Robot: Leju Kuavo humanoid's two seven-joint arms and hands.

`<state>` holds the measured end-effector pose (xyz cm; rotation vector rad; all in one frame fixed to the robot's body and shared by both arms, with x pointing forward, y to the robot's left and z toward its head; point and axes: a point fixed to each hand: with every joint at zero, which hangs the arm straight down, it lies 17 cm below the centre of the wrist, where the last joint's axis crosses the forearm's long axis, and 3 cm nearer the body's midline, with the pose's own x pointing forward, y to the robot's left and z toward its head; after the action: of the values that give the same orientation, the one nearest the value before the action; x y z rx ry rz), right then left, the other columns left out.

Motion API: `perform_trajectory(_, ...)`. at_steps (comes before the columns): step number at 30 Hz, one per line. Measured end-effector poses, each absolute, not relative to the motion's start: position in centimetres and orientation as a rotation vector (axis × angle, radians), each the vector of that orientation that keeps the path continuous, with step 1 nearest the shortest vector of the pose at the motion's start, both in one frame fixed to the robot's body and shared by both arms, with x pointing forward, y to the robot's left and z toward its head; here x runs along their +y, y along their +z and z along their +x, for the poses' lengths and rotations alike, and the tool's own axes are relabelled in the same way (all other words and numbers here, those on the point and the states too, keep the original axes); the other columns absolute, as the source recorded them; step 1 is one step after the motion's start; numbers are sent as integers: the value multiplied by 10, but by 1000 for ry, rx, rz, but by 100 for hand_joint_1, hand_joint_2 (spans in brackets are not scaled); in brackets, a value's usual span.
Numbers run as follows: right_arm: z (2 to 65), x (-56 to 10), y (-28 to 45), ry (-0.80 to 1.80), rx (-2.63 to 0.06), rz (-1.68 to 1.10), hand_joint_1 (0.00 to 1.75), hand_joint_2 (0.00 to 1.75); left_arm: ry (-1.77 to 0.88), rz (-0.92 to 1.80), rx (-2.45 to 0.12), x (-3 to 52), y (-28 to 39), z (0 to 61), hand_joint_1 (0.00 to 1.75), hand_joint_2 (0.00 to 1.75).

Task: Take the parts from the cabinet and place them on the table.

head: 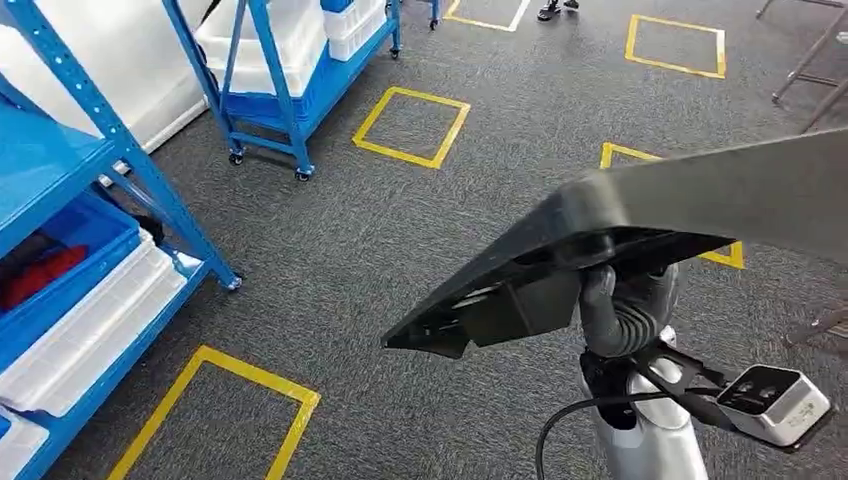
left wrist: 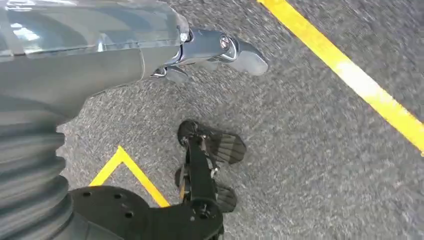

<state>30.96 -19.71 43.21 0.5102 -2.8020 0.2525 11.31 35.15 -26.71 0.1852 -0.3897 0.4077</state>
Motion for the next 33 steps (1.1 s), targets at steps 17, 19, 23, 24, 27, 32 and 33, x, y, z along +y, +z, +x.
perform_trajectory(17, 309, -185, 423, 255, -2774, 561, 175, 175, 375, 176, -371, 344, -269, 109, 0, 175)
perform_trajectory(19, 309, -186, 424, 255, -2778, 549, 175, 175, 371, 169, -384, 341, -268, 114, 0, 175)
perform_trajectory(23, 309, -182, 425, 278, -2783, 544, 175, 175, 371, 168, -380, 341, -269, 110, 0, 175)
perform_trajectory(24, 308, -181, 423, 283, -2777, 544, 175, 175, 372, 169, -377, 341, -269, 109, 0, 175)
perform_trajectory(27, 308, -179, 421, 298, -2770, 546, 175, 175, 373, 172, -373, 342, -269, 109, 0, 175)
perform_trajectory(32, 307, -177, 421, 305, -2770, 552, 175, 175, 374, 172, -373, 341, -269, 109, 0, 175)
perform_trajectory(33, 307, -177, 421, 306, -2769, 552, 175, 175, 374, 172, -374, 341, -269, 110, 0, 175)
